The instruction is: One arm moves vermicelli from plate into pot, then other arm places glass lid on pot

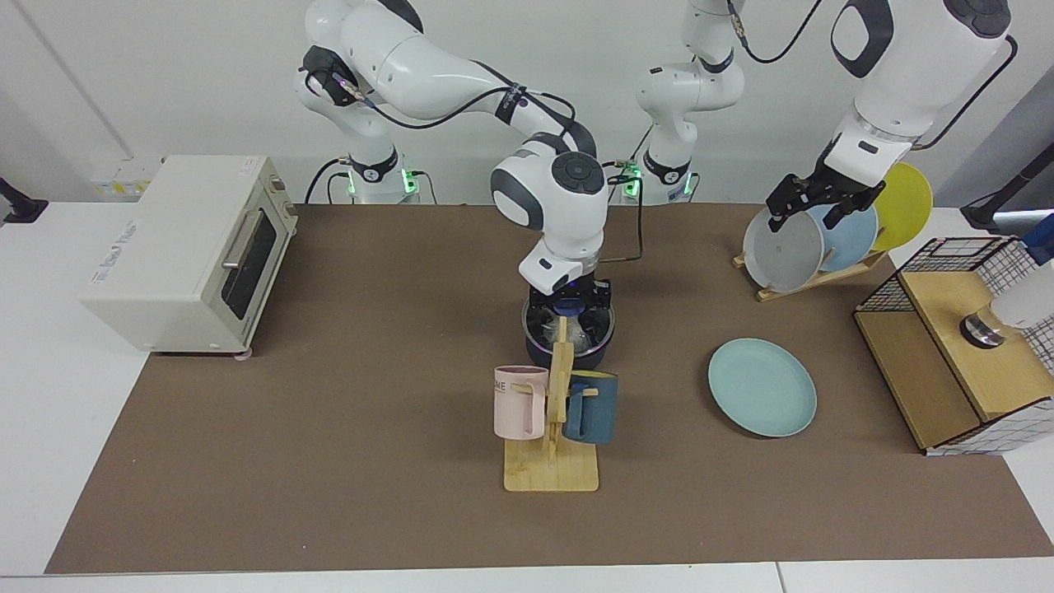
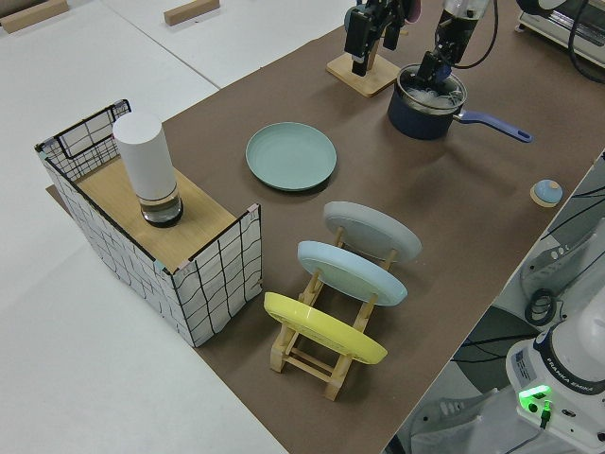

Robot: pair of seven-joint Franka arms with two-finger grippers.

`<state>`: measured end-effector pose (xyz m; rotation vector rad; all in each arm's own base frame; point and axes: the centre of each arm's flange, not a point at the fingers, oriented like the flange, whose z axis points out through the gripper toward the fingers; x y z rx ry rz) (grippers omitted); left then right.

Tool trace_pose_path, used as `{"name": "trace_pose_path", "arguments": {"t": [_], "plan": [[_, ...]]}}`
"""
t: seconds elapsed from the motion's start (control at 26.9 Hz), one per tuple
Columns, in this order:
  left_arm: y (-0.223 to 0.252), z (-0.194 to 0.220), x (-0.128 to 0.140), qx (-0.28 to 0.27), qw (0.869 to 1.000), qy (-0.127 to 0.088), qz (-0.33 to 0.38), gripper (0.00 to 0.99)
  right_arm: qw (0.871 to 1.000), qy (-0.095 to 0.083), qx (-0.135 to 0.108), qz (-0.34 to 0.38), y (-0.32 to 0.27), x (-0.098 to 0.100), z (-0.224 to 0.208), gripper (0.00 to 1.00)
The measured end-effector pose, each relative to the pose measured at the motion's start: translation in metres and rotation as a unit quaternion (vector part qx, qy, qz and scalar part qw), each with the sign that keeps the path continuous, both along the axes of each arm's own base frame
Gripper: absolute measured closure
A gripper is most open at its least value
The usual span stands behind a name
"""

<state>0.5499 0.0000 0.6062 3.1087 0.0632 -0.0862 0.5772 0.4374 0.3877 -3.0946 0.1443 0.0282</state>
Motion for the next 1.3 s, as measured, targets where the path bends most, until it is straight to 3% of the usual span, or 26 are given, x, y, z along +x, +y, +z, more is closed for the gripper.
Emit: {"name": "trace_pose_path", "arguments": {"t": [1.3], "plan": [[0.0,0.0006,-0.0003,0.0,1.0,-0.001,0.0,0.0,1.0,0.003,-0.017,0.013,0.0102,-0.001,-0.0092,0.56]]}}
